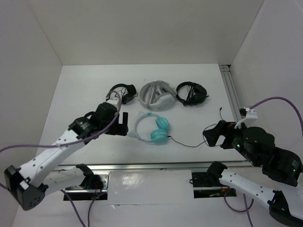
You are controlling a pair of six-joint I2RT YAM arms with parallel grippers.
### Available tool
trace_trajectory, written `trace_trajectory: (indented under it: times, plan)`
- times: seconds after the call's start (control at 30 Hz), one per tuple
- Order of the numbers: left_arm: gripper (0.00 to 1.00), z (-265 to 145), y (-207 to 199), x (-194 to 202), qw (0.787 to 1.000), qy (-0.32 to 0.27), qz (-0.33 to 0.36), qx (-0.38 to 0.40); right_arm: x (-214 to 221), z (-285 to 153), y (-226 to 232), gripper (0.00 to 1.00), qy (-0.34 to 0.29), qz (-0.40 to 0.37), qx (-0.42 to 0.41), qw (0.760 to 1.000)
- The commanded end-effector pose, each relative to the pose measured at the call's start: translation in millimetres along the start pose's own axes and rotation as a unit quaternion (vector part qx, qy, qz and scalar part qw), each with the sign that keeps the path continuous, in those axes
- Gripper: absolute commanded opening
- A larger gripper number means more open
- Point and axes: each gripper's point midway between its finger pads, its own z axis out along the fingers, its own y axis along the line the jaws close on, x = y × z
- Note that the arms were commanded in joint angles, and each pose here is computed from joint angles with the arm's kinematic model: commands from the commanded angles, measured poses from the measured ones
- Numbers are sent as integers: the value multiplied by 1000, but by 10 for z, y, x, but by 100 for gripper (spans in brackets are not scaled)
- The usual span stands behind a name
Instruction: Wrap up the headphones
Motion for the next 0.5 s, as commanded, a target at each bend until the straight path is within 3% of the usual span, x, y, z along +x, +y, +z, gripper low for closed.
trace_trajectory:
  times: [0.0,0.23,0.47]
  plan:
    - [100,131,-489,-257,996,-7,-30,80,74,172,270,100,9,-10,-58,998]
    - [100,1146,-828,-113,993,62,25,96,223,355,495,100,51,-26,-93,994]
    - [98,1800,-545,71,994,103,21,43,155,224,505,100,37,-18,-111,993]
